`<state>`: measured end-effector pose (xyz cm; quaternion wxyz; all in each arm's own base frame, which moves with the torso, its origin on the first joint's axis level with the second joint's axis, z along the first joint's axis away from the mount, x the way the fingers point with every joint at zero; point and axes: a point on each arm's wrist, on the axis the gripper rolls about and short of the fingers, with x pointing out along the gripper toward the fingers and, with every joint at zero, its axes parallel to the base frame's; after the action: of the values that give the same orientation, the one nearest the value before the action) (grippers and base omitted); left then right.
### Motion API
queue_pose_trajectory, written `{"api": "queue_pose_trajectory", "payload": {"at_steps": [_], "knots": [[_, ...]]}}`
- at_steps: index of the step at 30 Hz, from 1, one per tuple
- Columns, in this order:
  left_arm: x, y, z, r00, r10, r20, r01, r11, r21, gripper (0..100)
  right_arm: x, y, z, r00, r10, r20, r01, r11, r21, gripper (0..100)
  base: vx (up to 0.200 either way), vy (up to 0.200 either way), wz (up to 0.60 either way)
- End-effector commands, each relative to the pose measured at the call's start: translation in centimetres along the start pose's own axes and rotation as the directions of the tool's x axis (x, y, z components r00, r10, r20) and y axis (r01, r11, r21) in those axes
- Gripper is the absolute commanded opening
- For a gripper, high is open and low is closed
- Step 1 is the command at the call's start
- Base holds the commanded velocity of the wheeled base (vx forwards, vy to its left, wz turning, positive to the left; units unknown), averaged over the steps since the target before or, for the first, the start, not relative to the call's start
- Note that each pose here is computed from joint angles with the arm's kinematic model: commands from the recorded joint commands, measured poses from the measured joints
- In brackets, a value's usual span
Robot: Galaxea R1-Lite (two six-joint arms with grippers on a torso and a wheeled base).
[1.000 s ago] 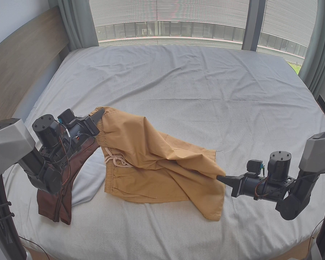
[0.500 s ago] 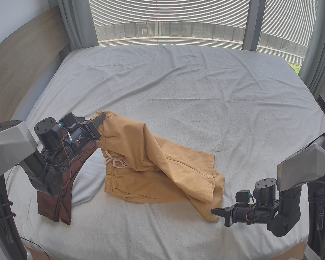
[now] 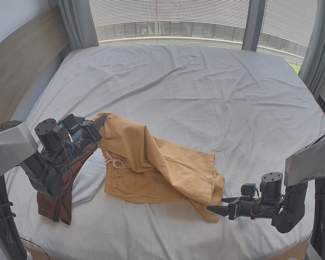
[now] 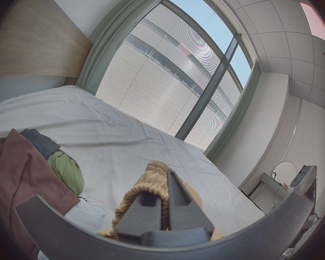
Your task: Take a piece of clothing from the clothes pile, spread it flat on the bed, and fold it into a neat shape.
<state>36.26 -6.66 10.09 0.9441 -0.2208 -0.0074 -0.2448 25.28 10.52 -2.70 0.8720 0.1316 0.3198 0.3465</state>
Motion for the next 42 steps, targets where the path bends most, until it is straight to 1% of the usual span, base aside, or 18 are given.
{"api": "queue_pose_trajectory", "payload": {"at_steps": [1, 4, 7, 8, 12, 17, 20, 23, 31, 37, 42], "knots": [[-0.1, -0.1, 0.0, 1.0, -0.002, 0.001, 0.002, 1.0, 0.0, 0, -1.9, 1.2, 3.5, 0.989, 0.042, 0.138, -0.042, 0.999, -0.01, 100, 0.0, 0.0, 0.0], [-0.1, -0.2, 0.1, 1.0, -0.002, 0.003, 0.002, 1.0, 0.001, 0, -1.7, 1.2, 4.7, 0.981, 0.056, 0.184, -0.055, 0.998, -0.005, 100, 0.0, 0.0, 0.0], [-0.1, -0.2, 0.1, 1.0, -0.003, 0.002, 0.003, 1.0, 0.001, 0, -1.0, 1.1, 5.3, 0.977, 0.065, 0.201, -0.066, 0.998, -0.002, 100, 0.0, 0.0, 0.0], [-0.1, -0.2, 0.1, 1.0, -0.003, 0.002, 0.003, 1.0, 0.001, 0, -1.0, 1.1, 5.3, 0.977, 0.065, 0.201, -0.066, 0.998, -0.002, 100, 0.0, 0.0, 0.0], [0.0, -0.5, -0.1, 1.0, -0.011, -0.002, 0.011, 1.0, 0.001, 0, 1.6, -0.4, 4.7, 0.983, 0.049, 0.175, -0.054, 0.998, 0.029, 100, 0.0, 0.0, 0.0], [0.0, -0.5, -0.1, 1.0, -0.013, -0.002, 0.013, 1.0, 0.001, 0, 3.4, -1.8, 4.2, 0.989, 0.026, 0.146, -0.035, 0.997, 0.061, 100, 0.0, 0.0, 0.0], [0.0, -0.5, -0.1, 1.0, -0.013, -0.001, 0.013, 1.0, 0.001, 0, 3.9, -2.0, 4.4, 0.988, 0.02, 0.154, -0.035, 0.995, 0.091, 100, 0.0, 0.0, 0.0], [0.0, -0.6, 0.0, 1.0, -0.015, 0.0, 0.015, 1.0, 0.002, 0, 4.4, -2.3, 4.5, 0.988, 0.02, 0.154, -0.036, 0.994, 0.1, 100, 0.0, 0.0, 0.0], [0.0, -0.6, -0.1, 1.0, -0.014, -0.003, 0.014, 1.0, 0.001, 0, 5.3, -2.7, 4.4, 0.99, 0.011, 0.137, -0.027, 0.994, 0.11, 100, 0.0, 0.0, 0.0], [-0.1, -0.6, -0.2, 1.0, -0.011, -0.008, 0.011, 1.0, 0.0, 0, 6.1, -2.5, 4.5, 0.99, 0.025, 0.142, -0.04, 0.994, 0.104, 100, 0.0, 0.0, 0.0], [-0.2, -0.5, -0.3, 1.0, -0.008, -0.012, 0.008, 1.0, 0.016, 0, 6.6, -1.8, 5.1, 0.986, 0.048, 0.16, -0.071, 0.987, 0.143, 100, 0.0, 0.0, 0.0]]}}
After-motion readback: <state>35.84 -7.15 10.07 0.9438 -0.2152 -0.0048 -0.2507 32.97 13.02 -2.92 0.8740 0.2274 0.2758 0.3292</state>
